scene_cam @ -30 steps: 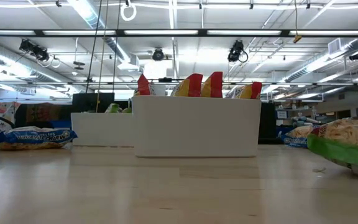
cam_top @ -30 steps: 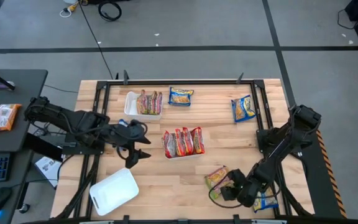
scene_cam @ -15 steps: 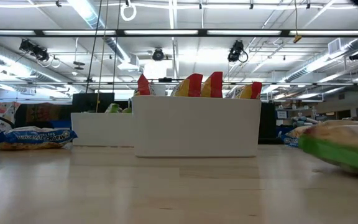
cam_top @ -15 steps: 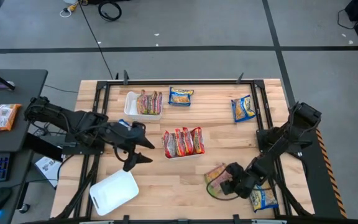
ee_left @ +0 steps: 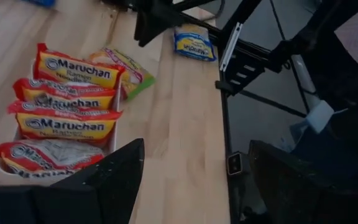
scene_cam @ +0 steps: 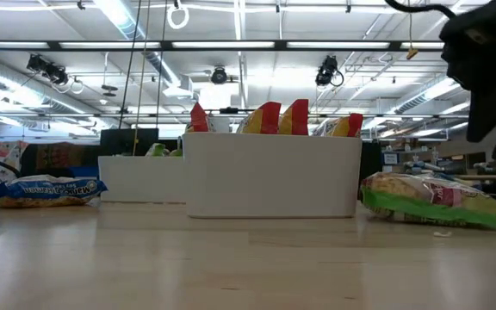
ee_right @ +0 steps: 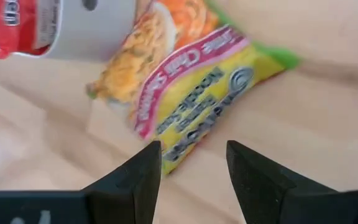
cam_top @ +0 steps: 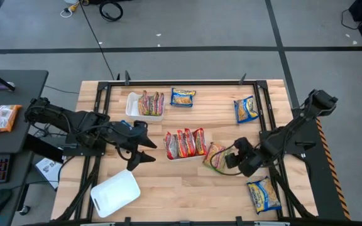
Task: Sort Maruchan noodles
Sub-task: Put the green noodle pack into the top white bin
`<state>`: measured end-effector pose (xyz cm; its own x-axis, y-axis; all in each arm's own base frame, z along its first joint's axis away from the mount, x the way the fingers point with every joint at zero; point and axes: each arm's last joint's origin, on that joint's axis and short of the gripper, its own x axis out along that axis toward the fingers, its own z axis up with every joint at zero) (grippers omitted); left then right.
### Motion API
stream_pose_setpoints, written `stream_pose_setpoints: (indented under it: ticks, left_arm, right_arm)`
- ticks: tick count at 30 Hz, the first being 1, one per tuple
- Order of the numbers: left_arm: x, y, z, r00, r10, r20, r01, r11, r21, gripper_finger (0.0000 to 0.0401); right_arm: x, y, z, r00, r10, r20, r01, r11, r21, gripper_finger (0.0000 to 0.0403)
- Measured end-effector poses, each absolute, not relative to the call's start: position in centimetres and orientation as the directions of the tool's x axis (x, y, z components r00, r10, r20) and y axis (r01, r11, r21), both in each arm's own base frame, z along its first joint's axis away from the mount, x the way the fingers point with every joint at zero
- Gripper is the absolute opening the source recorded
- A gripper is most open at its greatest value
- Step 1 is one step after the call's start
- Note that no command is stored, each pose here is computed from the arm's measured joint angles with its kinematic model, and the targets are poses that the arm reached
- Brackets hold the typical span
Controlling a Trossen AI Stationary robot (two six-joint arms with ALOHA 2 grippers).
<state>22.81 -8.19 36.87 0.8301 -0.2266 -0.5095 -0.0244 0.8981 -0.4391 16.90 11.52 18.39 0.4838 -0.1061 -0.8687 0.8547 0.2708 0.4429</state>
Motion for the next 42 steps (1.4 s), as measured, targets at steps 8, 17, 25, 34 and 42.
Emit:
stream_pose_setpoints:
  ticks: [8, 17, 25, 34, 42]
  left_arm:
    - [22.3, -8.8, 36.5, 0.798, -0.241, -0.552, -0.043, 0.891, -0.452, 0.0291]
    - [21.8, -9.6, 36.2, 0.735, -0.344, -0.584, 0.008, 0.866, -0.500, 0.0283]
    - [21.7, -8.8, 35.7, 0.709, -0.311, -0.633, -0.023, 0.887, -0.462, 0.0264]
    - [23.0, -4.0, 35.8, 0.706, -0.355, -0.613, 0.013, 0.872, -0.490, 0.0249]
    - [23.3, 0.6, 35.8, 0.759, -0.235, -0.607, -0.012, 0.928, -0.374, 0.0249]
  right_arm:
    - [15.9, 11.7, 15.6, 0.569, 0.060, -0.820, 0.804, 0.168, 0.571, 0.0223]
    - [14.8, 10.1, 12.0, 0.707, -0.036, -0.706, 0.707, 0.080, 0.703, 0.0307]
    - [15.5, 9.1, 11.8, 0.726, -0.014, -0.687, 0.687, 0.004, 0.726, 0.0274]
    - [16.2, 9.0, 11.2, 0.703, 0.056, -0.709, 0.711, -0.035, 0.703, 0.0196]
    - [17.6, 8.7, 9.9, 0.723, -0.029, -0.690, 0.689, -0.042, 0.723, 0.0167]
